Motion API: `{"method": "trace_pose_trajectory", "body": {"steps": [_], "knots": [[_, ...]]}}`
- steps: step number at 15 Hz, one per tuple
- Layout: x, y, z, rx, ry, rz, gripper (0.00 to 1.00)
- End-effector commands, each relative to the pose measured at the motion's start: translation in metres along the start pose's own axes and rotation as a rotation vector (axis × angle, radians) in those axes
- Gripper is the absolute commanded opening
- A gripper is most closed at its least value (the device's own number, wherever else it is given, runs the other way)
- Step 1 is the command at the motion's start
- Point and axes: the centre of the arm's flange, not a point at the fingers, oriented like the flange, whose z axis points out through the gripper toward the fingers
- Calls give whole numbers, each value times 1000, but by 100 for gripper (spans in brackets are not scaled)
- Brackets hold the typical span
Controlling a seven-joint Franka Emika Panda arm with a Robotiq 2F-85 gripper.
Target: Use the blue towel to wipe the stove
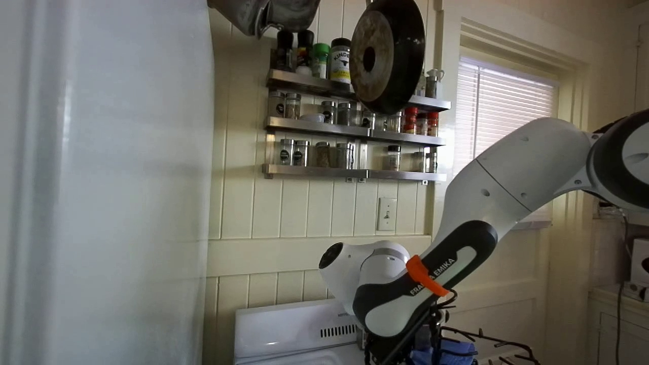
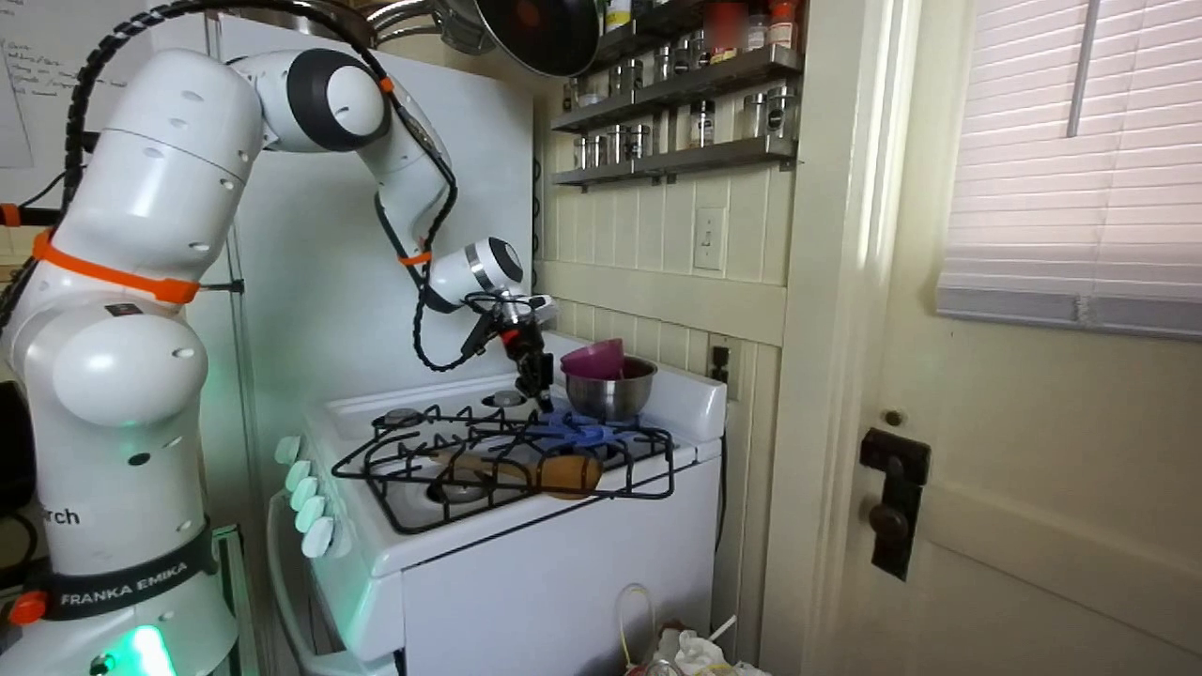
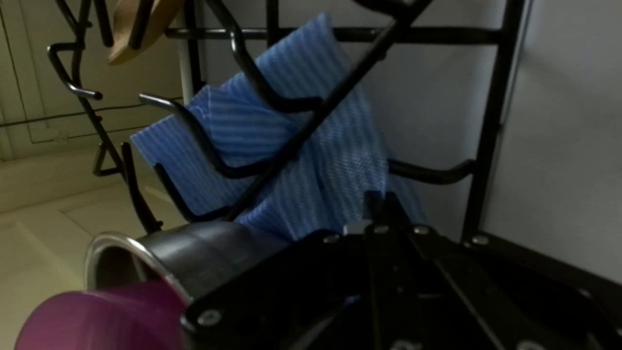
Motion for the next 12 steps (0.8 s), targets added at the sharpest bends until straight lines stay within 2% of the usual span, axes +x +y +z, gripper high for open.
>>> {"method": "trace_pose_trajectory", "body": {"steps": [1,6,12], "knots": [[-3,8,-23,86,80,-51,0],[2,13,-54,249,250,-175,0],[-7,23,-74,446,394,-342,0]]}}
